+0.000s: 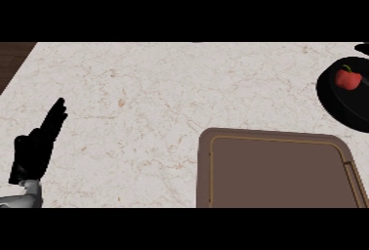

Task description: Pick the bell pepper from the tray and place it in the pot

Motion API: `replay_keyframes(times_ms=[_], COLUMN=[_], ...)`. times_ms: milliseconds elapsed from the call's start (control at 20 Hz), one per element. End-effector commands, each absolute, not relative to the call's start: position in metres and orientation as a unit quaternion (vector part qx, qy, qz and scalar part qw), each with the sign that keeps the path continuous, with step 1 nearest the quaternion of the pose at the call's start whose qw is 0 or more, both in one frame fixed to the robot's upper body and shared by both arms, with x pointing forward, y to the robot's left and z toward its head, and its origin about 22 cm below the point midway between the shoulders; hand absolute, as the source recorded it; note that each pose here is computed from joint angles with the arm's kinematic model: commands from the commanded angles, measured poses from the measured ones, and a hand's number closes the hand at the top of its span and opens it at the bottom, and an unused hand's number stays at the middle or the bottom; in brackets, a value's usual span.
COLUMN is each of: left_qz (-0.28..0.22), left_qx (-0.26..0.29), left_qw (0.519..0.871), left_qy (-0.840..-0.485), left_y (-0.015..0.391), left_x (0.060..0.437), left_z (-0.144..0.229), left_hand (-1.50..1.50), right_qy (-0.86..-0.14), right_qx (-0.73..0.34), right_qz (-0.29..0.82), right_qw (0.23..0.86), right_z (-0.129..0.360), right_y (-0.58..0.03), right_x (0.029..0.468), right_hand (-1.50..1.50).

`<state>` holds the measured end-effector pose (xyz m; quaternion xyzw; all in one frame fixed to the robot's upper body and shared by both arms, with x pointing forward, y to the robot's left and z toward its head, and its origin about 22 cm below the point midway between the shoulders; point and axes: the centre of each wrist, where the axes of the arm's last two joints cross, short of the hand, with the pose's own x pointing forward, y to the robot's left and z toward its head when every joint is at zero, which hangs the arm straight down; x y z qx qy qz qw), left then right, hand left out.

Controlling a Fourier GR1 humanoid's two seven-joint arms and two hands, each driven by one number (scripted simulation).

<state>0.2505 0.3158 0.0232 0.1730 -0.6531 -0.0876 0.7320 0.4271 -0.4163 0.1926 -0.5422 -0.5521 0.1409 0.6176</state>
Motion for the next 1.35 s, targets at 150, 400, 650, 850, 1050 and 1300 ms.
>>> replay_keyframes(times_ms=[150, 400, 650, 850, 1050, 1300], left_qz=[-0.094, -0.086, -0.087, -0.074, -0.072, -0.063], left_qx=[0.178, 0.178, 0.182, 0.193, 0.2, 0.195], left_qw=[0.732, 0.736, 0.738, 0.745, 0.742, 0.752], left_qy=[-0.651, -0.648, -0.644, -0.634, -0.636, -0.627], left_y=[0.315, 0.316, 0.317, 0.328, 0.327, 0.341], left_x=[0.256, 0.248, 0.253, 0.235, 0.242, 0.232], left_z=[0.024, 0.017, 0.032, 0.022, 0.023, 0.013], left_hand=[0.0, 0.0, 0.0, 0.0, 0.0, 0.0], right_qy=[-0.593, -0.711, -0.728, -0.733, -0.746, -0.753], right_qx=[-0.515, -0.463, -0.412, -0.374, -0.332, -0.334], right_qz=[0.108, -0.041, -0.09, -0.069, -0.082, -0.098], right_qw=[0.61, 0.527, 0.54, 0.563, 0.572, 0.558], right_z=[0.195, 0.223, 0.204, 0.215, 0.185, 0.194], right_y=[-0.414, -0.413, -0.434, -0.444, -0.462, -0.507], right_x=[0.43, 0.432, 0.42, 0.415, 0.4, 0.365], right_hand=[-1.5, -1.5, -1.5, -1.5, -1.5, -1.5])
